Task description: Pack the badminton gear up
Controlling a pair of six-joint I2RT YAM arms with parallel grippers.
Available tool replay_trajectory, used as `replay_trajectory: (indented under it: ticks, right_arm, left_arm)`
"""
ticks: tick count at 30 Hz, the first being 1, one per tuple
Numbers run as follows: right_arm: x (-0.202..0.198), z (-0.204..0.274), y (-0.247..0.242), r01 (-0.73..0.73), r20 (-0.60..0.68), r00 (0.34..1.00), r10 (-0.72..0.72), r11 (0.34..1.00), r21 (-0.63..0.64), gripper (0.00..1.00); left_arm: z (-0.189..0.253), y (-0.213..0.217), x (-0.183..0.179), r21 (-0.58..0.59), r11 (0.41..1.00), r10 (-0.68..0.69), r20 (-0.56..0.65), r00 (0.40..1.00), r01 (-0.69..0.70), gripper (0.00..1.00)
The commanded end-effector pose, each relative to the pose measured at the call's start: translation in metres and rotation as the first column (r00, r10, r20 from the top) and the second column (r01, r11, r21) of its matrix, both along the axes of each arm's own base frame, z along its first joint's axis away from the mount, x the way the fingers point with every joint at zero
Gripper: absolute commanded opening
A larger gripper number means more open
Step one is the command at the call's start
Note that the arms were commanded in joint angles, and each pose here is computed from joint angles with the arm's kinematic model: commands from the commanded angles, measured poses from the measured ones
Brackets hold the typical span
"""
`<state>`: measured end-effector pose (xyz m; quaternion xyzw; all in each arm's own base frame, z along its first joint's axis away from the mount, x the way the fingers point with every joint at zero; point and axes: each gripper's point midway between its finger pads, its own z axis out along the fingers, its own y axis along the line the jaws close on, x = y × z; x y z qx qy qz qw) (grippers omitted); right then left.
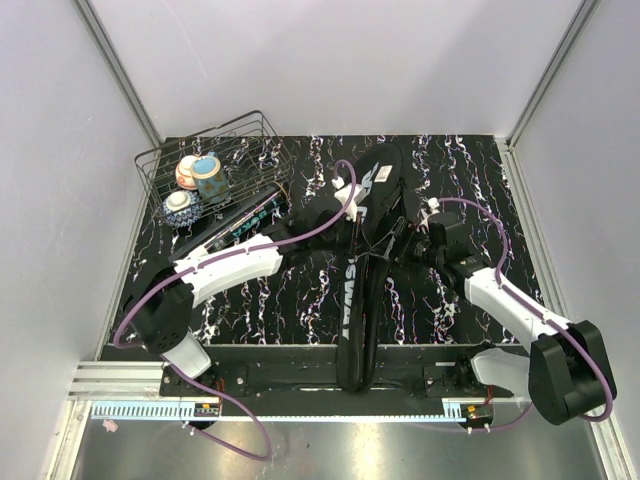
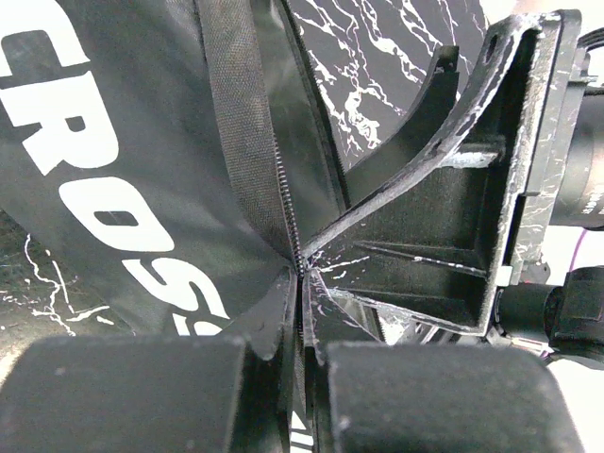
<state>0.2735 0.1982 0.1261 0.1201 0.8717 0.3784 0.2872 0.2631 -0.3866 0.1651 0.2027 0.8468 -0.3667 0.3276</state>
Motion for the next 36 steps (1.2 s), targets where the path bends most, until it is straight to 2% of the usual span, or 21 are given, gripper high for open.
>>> replay_trajectory:
  ticks: [1, 5, 7, 11, 14, 18, 21, 28, 32, 34, 36]
  right_arm:
    - [0.034, 0.088, 0.022, 0.008, 0.222, 0.973, -0.06, 0.974, 0.226, 0.84]
    - [0.04, 0.089, 0.024, 0.022, 0.224, 0.971, -0.081, 0.967, 0.253, 0.85]
    - [0.045, 0.09, 0.022, 0.033, 0.255, 0.962, -0.102, 0.964, 0.262, 0.9]
    - [0.053, 0.072, 0.026, 0.044, 0.2, 0.975, -0.096, 0.968, 0.249, 0.92]
    - [0.05, 0.061, 0.019, 0.102, 0.173, 0.973, -0.151, 0.959, 0.263, 0.91]
    - [0.047, 0.053, -0.001, 0.202, 0.178, 0.953, -0.246, 0.951, 0.236, 0.91]
    - [0.045, 0.056, -0.01, 0.226, 0.216, 0.937, -0.275, 0.948, 0.224, 0.9]
    - [0.057, 0.032, -0.018, 0.295, 0.147, 0.933, -0.327, 0.933, 0.204, 0.91]
    - [0.065, 0.026, -0.025, 0.301, 0.171, 0.929, -0.327, 0.94, 0.163, 0.9]
    - [0.067, 0.02, -0.039, 0.328, 0.175, 0.923, -0.342, 0.939, 0.107, 0.91]
    - [0.07, 0.02, -0.044, 0.308, 0.178, 0.931, -0.319, 0.947, 0.087, 0.97]
  left_arm:
    - [0.017, -0.011, -0.01, -0.079, 0.995, -0.051, 0.025, 0.998, 0.053, 0.0]
    - [0.015, -0.011, -0.011, -0.082, 0.995, -0.063, 0.023, 0.998, 0.065, 0.0]
    - [0.013, -0.011, -0.013, -0.085, 0.994, -0.07, 0.021, 0.997, 0.071, 0.0]
    - [0.006, -0.012, -0.011, -0.07, 0.995, -0.064, 0.014, 0.998, 0.065, 0.0]
    - [-0.001, -0.012, -0.009, -0.049, 0.997, -0.062, 0.002, 0.998, 0.062, 0.0]
    - [-0.007, -0.008, -0.007, -0.034, 0.999, -0.037, -0.001, 0.999, 0.037, 0.0]
    - [-0.006, -0.001, -0.004, -0.033, 0.999, -0.017, 0.006, 1.0, 0.018, 0.0]
    - [-0.008, -0.002, -0.005, -0.044, 0.999, -0.024, -0.015, 1.0, 0.024, 0.0]
    - [-0.009, -0.003, -0.004, -0.043, 0.999, -0.028, -0.021, 0.999, 0.027, 0.0]
    - [-0.016, -0.004, -0.005, -0.018, 0.999, -0.038, -0.035, 0.999, 0.038, 0.0]
    - [-0.025, -0.008, -0.003, 0.014, 0.999, -0.049, -0.054, 0.997, 0.05, 0.0]
